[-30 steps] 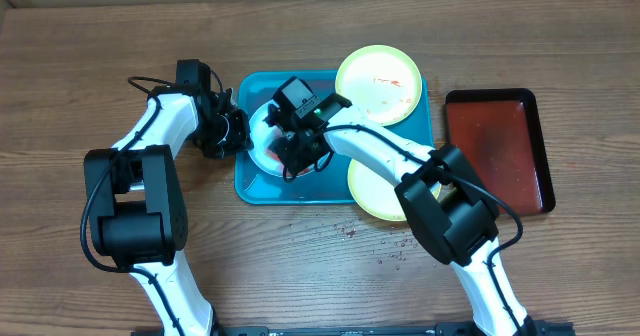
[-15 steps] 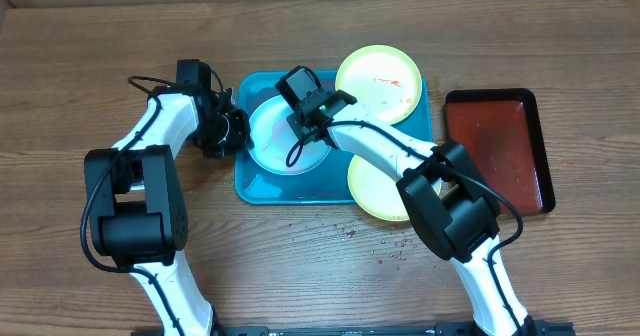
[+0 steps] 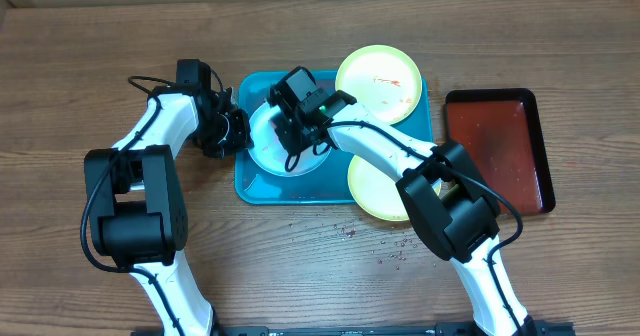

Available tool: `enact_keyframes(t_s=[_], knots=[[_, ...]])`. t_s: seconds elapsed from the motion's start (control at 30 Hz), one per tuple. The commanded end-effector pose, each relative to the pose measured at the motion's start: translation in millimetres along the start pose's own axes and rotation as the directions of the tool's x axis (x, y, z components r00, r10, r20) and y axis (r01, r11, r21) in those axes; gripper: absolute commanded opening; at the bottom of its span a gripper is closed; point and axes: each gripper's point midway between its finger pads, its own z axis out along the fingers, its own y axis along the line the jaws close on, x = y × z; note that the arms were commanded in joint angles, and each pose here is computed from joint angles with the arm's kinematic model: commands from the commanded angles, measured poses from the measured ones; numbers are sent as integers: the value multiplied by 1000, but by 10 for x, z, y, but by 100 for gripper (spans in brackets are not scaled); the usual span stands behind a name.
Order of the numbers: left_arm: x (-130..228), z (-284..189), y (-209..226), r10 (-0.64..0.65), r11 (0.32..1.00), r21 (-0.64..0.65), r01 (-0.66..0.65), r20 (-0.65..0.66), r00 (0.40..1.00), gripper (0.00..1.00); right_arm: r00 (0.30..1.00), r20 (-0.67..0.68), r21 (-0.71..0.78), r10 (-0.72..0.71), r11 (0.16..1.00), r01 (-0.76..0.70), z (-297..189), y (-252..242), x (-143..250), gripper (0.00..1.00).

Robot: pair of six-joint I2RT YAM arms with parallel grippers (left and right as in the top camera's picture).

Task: Clean dirty plates on tray and stack at the side
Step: 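Scrub the white plate with the sponge while the left gripper holds it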

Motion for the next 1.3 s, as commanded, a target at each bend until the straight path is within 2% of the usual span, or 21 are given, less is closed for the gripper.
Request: enact_keyframes(t_s=[0.0, 0.1, 0.17, 0.33, 0.43, 0.53, 0.6, 0.77, 0.83, 1.07, 1.27], knots=[[-9, 24, 36, 2, 1000, -8, -2, 3, 1000, 4, 997, -81, -47, 17, 999, -21, 33, 71, 205, 4], [-23, 24, 37, 5, 1000, -10, -5, 8, 1000, 4, 990, -137, -36, 37, 998, -43, -44, 19, 308, 4], [-26, 24, 36, 5, 1000, -9, -5, 9, 1000, 4, 990, -134, -32, 47, 998, -52, -184, -7, 246, 4], [-37, 25, 32, 7, 1000, -8, -7, 14, 1000, 4, 998, 7, -34, 56, 998, -55, -797, -50, -238, 4], [-50, 25, 31, 10, 1000, -9, -10, 19, 1000, 14, 991, 97, -32, 88, 996, -86, -1237, -131, -503, 4], [-65, 30, 61, 16, 999, -36, -15, 27, 1000, 20, 977, 139, -26, 162, 987, -160, -1587, -277, -601, 4], [-66, 41, 95, 25, 997, -75, -23, 31, 999, 20, 967, 149, -20, 208, 978, -208, -1776, -393, -592, 4], [-60, 88, 37, 66, 991, -121, -61, 36, 997, 13, 950, 153, -40, 271, 962, -269, -2159, -584, -491, 4], [-74, 107, -9, 97, 988, -127, -91, 42, 994, 4, 944, 157, -39, 291, 957, -288, -2289, -650, -446, 4], [-150, 74, -114, 163, 982, -106, -157, 58, 985, 4, 920, 158, -9, 358, 933, -361, -2636, -916, -255, 4], [-412, -367, -386, 273, 960, -95, -265, 90, 958, 4, 907, 140, 14, 398, 915, -403, -2690, -1076, -141, 4]])
